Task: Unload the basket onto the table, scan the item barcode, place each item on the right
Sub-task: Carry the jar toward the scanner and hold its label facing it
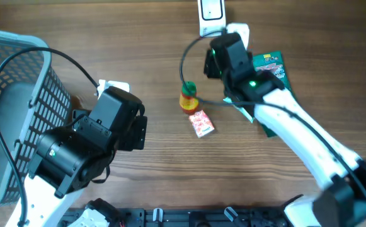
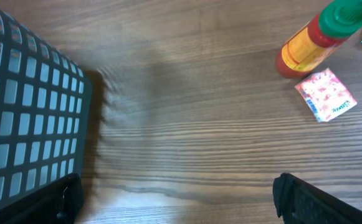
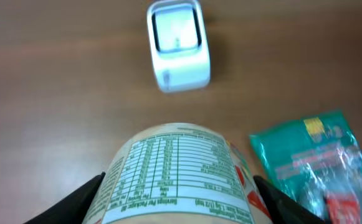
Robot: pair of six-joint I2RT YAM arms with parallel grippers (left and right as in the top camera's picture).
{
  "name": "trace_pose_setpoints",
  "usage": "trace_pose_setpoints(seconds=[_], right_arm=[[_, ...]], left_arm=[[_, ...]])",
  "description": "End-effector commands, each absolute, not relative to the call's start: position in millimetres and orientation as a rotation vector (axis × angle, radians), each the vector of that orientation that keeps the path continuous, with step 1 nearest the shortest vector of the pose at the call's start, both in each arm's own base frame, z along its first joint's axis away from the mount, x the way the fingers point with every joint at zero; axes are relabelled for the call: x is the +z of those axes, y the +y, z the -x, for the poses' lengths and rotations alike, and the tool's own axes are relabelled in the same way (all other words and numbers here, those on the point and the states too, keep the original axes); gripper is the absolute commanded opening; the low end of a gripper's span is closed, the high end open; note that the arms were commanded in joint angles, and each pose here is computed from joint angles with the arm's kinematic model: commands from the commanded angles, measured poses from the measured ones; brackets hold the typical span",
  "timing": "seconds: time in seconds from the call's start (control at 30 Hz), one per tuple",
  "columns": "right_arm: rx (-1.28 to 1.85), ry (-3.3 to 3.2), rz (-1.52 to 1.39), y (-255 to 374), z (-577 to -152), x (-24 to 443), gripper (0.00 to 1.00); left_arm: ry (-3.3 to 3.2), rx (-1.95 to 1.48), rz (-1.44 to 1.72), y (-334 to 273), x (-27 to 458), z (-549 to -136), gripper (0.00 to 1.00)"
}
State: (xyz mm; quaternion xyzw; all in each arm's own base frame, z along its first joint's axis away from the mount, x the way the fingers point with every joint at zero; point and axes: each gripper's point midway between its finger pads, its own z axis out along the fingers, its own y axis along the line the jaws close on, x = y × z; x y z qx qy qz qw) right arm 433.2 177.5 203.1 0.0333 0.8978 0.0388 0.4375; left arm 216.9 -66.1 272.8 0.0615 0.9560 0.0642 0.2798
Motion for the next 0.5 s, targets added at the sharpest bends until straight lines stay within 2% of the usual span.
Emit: trace_pose_setpoints(seconds=[0.0,0.17,0.47], right_arm=[[0.032,2.147,-0.053,161,-480,192,0.42],[0.283,1.979,0.127,184,-545,172,0.45],[0.29,1.706,0.176,198,-602,153,0.49]], left_arm=[[2.553,0.185,-0.155,-63,275,-217,1.0],[2.553,0.185,-0.155,-63,275,-217,1.0],[2.553,0.185,-0.155,-63,275,-217,1.0]])
